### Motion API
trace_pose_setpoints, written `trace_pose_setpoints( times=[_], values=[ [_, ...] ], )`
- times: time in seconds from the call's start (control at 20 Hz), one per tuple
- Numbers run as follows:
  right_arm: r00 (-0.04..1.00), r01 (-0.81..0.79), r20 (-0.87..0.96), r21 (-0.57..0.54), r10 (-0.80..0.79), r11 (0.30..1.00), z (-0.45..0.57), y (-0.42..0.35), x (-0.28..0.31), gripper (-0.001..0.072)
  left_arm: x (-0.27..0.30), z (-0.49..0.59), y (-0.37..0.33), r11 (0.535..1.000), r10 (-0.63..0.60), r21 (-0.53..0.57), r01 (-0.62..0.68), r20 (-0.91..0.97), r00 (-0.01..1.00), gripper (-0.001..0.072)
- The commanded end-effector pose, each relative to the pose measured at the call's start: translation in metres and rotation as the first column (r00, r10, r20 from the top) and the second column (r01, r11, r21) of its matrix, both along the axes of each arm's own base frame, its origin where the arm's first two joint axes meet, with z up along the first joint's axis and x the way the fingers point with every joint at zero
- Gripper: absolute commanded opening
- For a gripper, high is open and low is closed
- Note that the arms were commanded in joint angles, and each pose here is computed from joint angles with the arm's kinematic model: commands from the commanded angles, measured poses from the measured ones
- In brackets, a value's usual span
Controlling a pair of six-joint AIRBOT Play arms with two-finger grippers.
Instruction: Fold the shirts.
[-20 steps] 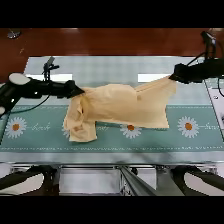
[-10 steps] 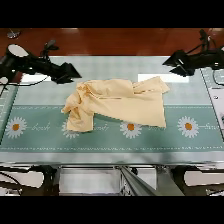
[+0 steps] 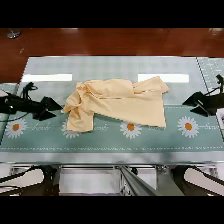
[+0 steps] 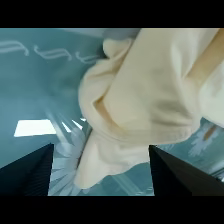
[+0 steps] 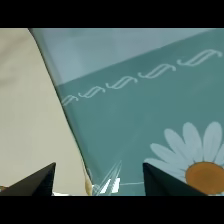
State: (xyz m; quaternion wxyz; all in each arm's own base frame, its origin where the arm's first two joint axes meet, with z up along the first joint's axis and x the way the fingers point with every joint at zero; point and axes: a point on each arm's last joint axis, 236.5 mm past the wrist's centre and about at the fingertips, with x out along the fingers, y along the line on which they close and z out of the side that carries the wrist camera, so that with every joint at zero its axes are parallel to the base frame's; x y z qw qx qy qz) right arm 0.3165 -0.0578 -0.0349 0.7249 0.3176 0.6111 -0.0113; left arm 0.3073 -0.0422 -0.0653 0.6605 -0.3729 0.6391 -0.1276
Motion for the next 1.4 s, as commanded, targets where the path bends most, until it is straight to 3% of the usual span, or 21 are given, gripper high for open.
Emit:
trace_pose_setpoints(
  times=[0.0, 0.35, 0.4, 0.45, 0.5, 0.85, 1.05, 1.1, 1.15, 1.2, 1.35],
  values=[
    [0.999, 0.041, -0.004, 0.051, -0.041, 0.998, -0.019, 0.014, -0.019, 0.0616, -0.007, -0.018, -0.031, 0.986, 0.119, -0.127, -0.111, 0.053, 0.992, 0.0701],
    [0.999, 0.029, 0.023, 0.117, -0.032, 0.993, -0.011, 0.031, -0.012, 0.0617, -0.011, -0.04, -0.105, 0.999, -0.015, -0.048, 0.021, 0.117, 0.993, 0.0698],
    [1.0, 0.0, 0.005, 0.11, 0.0, 0.994, -0.014, 0.037, -0.016, 0.0617, -0.008, -0.04, -0.113, 0.999, -0.031, -0.033, 0.036, 0.138, 0.99, 0.0619],
    [0.999, -0.034, -0.023, 0.117, 0.037, 0.993, -0.019, 0.048, -0.019, 0.0617, -0.007, -0.037, -0.12, 0.998, -0.056, -0.029, 0.061, 0.152, 0.987, 0.0223],
    [0.997, -0.057, -0.048, 0.13, 0.064, 0.99, -0.025, 0.058, -0.02, 0.0617, -0.004, -0.032, -0.125, 0.996, -0.073, -0.032, 0.079, 0.166, 0.983, 0.0029],
    [0.972, -0.119, -0.176, 0.21, 0.158, 0.97, -0.07, 0.119, -0.02, 0.0617, 0.004, -0.003, -0.141, 0.984, -0.135, -0.084, 0.155, 0.207, 0.969, 0.0025],
    [0.969, -0.166, -0.134, 0.264, 0.206, 0.95, -0.066, 0.156, 0.001, 0.06, 0.005, -0.003, -0.141, 0.984, -0.135, -0.084, 0.155, 0.209, 0.969, 0.0025],
    [0.966, -0.192, -0.118, 0.26, 0.229, 0.946, -0.063, 0.164, 0.006, 0.0437, 0.005, -0.003, -0.141, 0.984, -0.134, -0.084, 0.155, 0.21, 0.968, 0.0025],
    [0.961, -0.231, -0.094, 0.253, 0.261, 0.939, -0.058, 0.172, 0.013, 0.0103, 0.006, 0.0, -0.142, 0.983, -0.139, -0.087, 0.161, 0.214, 0.967, 0.0025],
    [0.951, -0.284, -0.051, 0.241, 0.304, 0.928, -0.05, 0.178, 0.021, 0.0027, 0.01, 0.006, -0.142, 0.982, -0.142, -0.091, 0.166, 0.228, 0.963, 0.0024],
    [0.917, -0.398, 0.116, 0.196, 0.382, 0.896, 0.022, 0.185, 0.069, 0.0026, 0.051, 0.073, -0.133, 0.976, -0.138, -0.102, 0.191, 0.384, 0.913, 0.0024]
  ],
)
